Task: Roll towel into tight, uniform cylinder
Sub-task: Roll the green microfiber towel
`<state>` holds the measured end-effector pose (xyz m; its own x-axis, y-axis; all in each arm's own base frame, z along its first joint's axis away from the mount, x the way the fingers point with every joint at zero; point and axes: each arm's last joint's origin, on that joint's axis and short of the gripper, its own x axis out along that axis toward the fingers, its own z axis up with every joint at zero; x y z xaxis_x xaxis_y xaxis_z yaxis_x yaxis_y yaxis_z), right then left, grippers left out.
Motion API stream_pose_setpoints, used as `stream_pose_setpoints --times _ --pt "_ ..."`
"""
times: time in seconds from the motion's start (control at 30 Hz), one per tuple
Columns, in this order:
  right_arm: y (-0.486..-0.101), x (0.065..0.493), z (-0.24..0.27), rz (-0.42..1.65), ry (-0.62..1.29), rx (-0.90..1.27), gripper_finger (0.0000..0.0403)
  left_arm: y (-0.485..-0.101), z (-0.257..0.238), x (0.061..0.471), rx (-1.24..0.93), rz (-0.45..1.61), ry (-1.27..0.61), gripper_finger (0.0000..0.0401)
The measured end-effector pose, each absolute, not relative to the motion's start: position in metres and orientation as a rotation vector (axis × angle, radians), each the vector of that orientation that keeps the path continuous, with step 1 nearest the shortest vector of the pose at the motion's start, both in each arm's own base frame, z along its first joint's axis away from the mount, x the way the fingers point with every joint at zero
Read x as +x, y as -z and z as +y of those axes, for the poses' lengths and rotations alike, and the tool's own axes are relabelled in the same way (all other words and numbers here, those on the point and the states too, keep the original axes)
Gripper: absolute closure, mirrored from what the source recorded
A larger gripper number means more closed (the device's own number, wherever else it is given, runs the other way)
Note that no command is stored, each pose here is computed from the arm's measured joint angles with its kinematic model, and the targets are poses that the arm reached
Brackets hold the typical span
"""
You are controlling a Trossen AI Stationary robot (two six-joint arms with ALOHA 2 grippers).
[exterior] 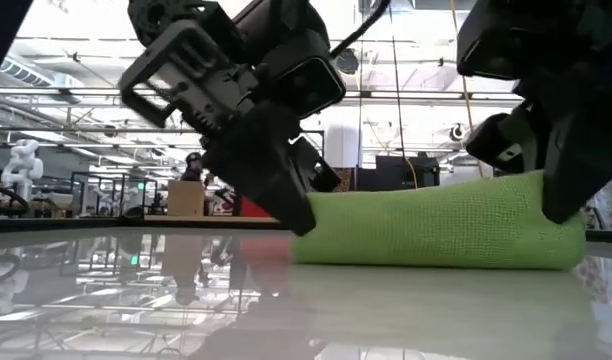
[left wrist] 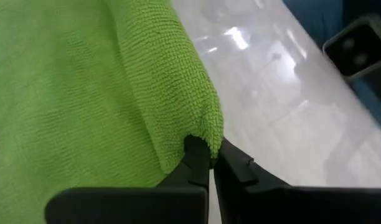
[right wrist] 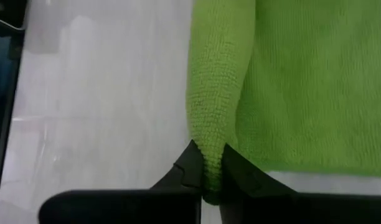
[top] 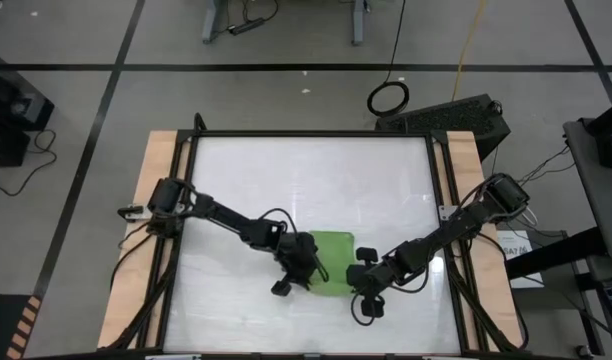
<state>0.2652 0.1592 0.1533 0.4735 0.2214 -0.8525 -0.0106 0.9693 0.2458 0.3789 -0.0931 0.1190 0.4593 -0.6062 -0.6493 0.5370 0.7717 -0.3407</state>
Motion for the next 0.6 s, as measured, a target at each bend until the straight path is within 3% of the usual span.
stream_pose_setpoints --times 0.17,0.47,0.6 --pt "-0.150 0.258 0.157 1.150 -0.078 0.244 0.0357 -0.122 -0.082 0.383 -0.240 0.846 0.667 0.0395" --pt "-0.145 0.243 0.166 1.191 -0.038 0.129 0.0206 -0.120 -0.072 0.383 -0.388 0.905 0.623 0.0396" --pt "-0.147 0.233 0.186 1.054 -0.034 -0.037 0.0194 -0.120 -0.070 0.383 -0.430 0.922 0.594 0.0396"
